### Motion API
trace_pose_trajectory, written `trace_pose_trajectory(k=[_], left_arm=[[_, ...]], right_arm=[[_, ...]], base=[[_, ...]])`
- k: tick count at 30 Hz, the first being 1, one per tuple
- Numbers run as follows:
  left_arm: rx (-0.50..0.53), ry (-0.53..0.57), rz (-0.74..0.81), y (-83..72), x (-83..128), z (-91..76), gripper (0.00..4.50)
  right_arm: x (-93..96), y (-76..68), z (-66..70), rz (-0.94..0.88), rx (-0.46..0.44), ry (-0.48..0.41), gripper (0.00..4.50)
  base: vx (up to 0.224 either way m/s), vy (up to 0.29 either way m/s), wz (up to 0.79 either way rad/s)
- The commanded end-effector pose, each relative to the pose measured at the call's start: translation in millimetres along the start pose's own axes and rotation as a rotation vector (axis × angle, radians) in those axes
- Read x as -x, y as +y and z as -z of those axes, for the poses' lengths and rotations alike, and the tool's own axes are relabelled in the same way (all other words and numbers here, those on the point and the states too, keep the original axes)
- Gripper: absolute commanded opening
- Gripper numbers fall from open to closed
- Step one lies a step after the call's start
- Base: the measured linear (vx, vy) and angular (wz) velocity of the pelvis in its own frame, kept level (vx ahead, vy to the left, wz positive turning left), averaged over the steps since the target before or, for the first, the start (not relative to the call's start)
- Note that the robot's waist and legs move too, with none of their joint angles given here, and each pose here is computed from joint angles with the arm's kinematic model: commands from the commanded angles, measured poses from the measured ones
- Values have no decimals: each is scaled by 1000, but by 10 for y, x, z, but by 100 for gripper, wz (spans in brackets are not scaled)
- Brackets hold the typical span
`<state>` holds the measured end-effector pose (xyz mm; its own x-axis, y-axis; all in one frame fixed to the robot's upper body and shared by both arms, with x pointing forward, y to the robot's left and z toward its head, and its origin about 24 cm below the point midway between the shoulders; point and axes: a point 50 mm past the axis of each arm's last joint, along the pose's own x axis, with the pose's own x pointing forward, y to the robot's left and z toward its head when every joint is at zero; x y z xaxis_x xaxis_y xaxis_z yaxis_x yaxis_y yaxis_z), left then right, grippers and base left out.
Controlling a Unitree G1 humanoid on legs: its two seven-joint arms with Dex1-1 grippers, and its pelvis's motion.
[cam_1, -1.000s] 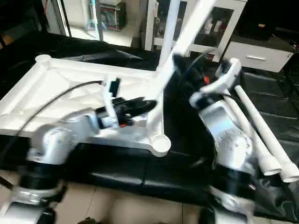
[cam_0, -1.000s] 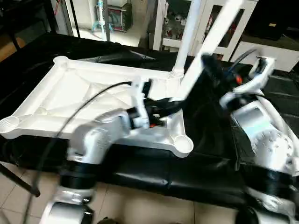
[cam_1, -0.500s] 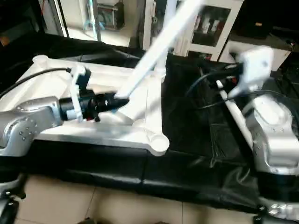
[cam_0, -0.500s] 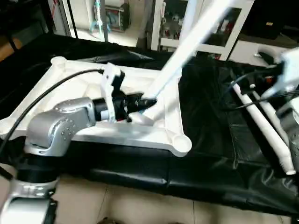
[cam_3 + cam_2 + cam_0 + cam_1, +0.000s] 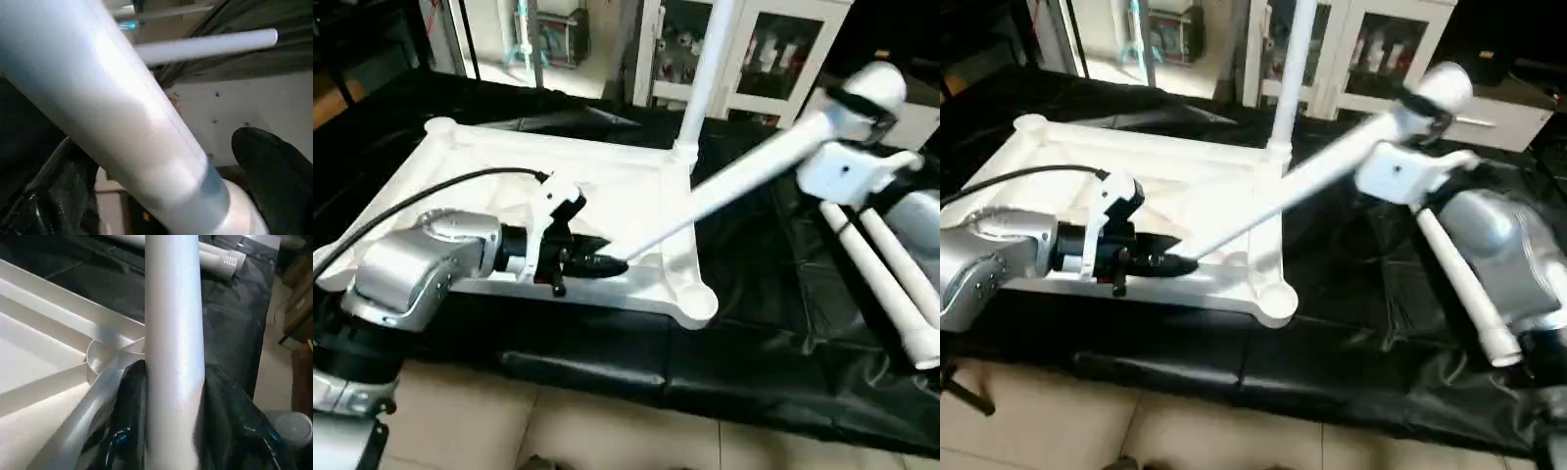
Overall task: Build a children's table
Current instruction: Pick table leg
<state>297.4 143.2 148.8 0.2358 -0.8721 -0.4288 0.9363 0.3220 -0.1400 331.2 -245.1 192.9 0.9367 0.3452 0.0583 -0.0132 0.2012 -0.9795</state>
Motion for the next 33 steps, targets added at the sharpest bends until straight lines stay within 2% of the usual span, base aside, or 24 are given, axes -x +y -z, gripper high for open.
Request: trace_pose_trajectory(k=[1,4,10,19,20,24,25,27,33], left_arm=[[-54,17,19,-6,-21,-68,137],[-61,20,22,-2,-38,-78,137],[-101,42,16,32,-46,-91,137],[-133,46,-29,107,-13,-138,137],[-141,51,-35,122,-3,-139,137],[-160,60,-54,150,22,-149,137],[-163,61,-58,154,27,-151,137],[-170,62,-66,166,46,-157,137],[-186,46,-81,183,77,-174,137]], right_arm=[[-12,-46,42,-4,67,-7,450],[-19,0,78,-39,90,-12,450],[-4,153,132,-140,106,-35,389],[42,322,203,-225,116,-34,330],[50,355,219,-244,122,-32,303],[67,402,242,-270,121,-22,283],[70,410,246,-273,121,-20,260],[84,437,268,-284,118,-11,242],[99,470,275,-291,105,-10,212]], base=[[0,0,0],[0,0,0],[0,0,0],[0,0,0],[0,0,0],[0,0,0],[0,0,0],[0,0,0],[0,0,0]])
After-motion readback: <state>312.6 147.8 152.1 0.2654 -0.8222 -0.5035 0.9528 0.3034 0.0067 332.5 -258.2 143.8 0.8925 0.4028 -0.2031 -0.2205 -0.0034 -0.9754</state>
